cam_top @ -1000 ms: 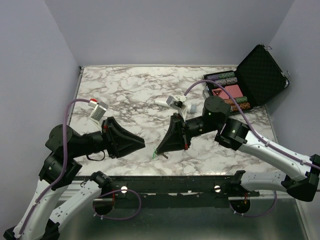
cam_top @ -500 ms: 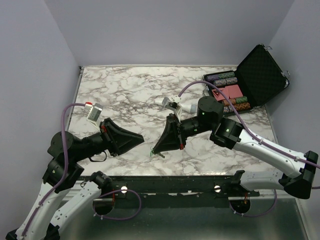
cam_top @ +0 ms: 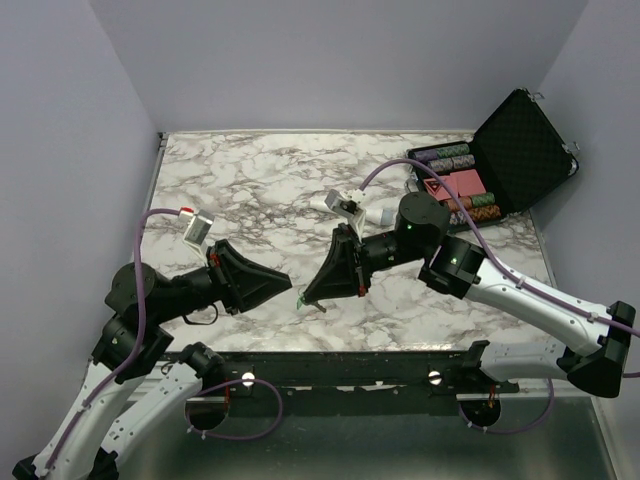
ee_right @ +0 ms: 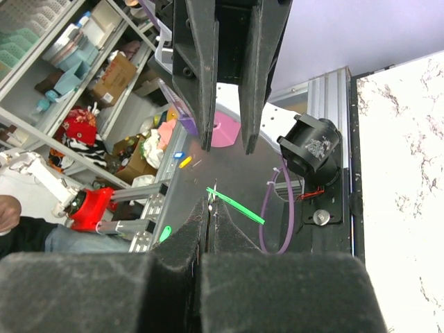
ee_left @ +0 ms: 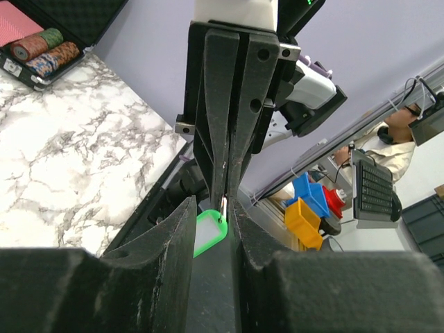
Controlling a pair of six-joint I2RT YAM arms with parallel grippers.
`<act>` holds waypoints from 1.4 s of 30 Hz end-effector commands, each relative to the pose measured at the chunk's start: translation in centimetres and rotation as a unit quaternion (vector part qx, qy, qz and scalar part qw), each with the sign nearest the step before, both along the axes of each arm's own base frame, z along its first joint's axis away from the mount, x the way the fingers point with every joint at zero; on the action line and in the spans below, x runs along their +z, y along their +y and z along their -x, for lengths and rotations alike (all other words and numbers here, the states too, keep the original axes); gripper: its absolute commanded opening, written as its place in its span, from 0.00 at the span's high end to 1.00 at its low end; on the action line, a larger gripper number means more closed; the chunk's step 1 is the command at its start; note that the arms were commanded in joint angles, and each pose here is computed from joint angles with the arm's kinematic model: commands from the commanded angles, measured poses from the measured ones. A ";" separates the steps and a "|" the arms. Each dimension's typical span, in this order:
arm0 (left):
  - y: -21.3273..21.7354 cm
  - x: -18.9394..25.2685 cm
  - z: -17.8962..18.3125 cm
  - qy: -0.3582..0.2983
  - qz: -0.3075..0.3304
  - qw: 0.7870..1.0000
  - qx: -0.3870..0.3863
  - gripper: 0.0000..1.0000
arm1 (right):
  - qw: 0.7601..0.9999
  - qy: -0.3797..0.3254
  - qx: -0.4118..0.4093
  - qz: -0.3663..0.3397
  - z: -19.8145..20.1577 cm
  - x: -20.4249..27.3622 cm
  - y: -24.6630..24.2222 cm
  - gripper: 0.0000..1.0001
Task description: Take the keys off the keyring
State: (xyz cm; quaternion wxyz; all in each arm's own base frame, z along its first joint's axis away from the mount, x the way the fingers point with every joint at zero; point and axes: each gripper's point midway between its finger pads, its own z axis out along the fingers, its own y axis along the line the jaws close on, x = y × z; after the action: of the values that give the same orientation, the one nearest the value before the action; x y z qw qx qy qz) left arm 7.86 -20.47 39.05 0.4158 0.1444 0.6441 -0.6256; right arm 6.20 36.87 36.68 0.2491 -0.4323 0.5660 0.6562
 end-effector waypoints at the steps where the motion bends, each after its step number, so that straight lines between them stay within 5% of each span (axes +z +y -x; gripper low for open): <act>1: -0.5 -0.5 0.5 -0.008 -0.004 1.000 -0.024 0.68 | 1.000 0.005 -0.016 -0.001 -0.4 0.2 0.4 0.99; 27: -1.3 -1.2 -0.4 0.001 -0.026 1.000 -0.012 0.73 | 1.000 0.016 -0.018 0.001 -0.2 0.7 0.7 0.99; 33: -1.7 -1.2 -0.4 0.002 -0.029 0.999 -0.017 0.80 | 1.000 0.014 -0.020 0.002 -0.2 0.5 0.6 0.99; 37: -1.9 -1.3 -0.1 0.000 -0.034 0.999 -0.028 0.99 | 1.000 0.011 -0.024 0.005 -0.2 0.2 0.5 0.99; 42: -1.8 -1.7 0.9 -0.005 -0.050 0.997 -0.050 1.00 | 1.000 0.010 -0.025 0.006 -0.3 0.0 0.5 0.99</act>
State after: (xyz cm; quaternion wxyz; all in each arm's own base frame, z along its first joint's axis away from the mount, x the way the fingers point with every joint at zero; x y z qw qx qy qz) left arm 7.56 -22.41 37.40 0.3825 0.1794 0.6619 -0.6191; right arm 6.77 37.39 36.17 0.2455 -0.4066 0.5928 0.6504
